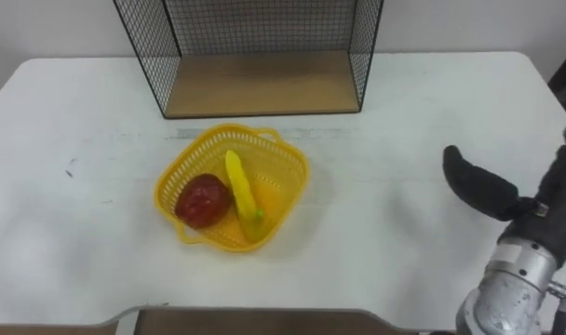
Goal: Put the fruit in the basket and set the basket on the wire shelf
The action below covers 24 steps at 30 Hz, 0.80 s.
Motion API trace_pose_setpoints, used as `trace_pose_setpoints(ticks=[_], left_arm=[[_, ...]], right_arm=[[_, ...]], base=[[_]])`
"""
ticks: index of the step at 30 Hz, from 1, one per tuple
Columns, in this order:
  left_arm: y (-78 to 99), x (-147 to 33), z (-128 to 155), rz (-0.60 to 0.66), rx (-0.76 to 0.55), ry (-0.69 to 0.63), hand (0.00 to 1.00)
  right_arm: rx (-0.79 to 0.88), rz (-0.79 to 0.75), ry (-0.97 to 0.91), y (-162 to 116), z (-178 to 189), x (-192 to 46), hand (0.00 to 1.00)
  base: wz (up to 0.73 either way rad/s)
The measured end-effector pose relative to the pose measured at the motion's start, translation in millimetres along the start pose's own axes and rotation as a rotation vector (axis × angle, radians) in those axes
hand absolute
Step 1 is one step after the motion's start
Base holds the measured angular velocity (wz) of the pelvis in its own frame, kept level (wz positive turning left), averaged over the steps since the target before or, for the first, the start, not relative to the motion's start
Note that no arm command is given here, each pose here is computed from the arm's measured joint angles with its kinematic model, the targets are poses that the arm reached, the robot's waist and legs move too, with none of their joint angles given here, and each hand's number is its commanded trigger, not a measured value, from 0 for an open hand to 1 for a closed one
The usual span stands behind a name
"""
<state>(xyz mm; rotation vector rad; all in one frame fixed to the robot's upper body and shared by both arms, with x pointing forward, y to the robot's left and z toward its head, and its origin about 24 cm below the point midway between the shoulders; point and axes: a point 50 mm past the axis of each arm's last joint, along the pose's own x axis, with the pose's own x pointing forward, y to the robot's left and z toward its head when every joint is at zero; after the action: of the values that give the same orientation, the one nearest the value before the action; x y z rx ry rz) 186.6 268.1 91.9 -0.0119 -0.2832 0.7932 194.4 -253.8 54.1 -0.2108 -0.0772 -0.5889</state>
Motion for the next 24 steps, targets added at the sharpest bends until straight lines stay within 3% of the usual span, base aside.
trace_pose_setpoints(ticks=[5,14,24], left_arm=[[-24.0,-3.7,-25,-0.222,-0.095,0.149,0.0],[-49.8,-20.2,-45,-0.477,-0.18,0.265,0.0],[-51.8,-28.3,-62,-0.566,-0.162,0.334,0.0]], right_arm=[[0.083,0.16,0.07,15,-10,-4,0.0],[0.281,0.378,0.154,38,-17,-12,0.0],[0.374,0.544,0.184,57,-20,-21,0.0]], base=[[-0.1],[-0.05],[-0.01]])
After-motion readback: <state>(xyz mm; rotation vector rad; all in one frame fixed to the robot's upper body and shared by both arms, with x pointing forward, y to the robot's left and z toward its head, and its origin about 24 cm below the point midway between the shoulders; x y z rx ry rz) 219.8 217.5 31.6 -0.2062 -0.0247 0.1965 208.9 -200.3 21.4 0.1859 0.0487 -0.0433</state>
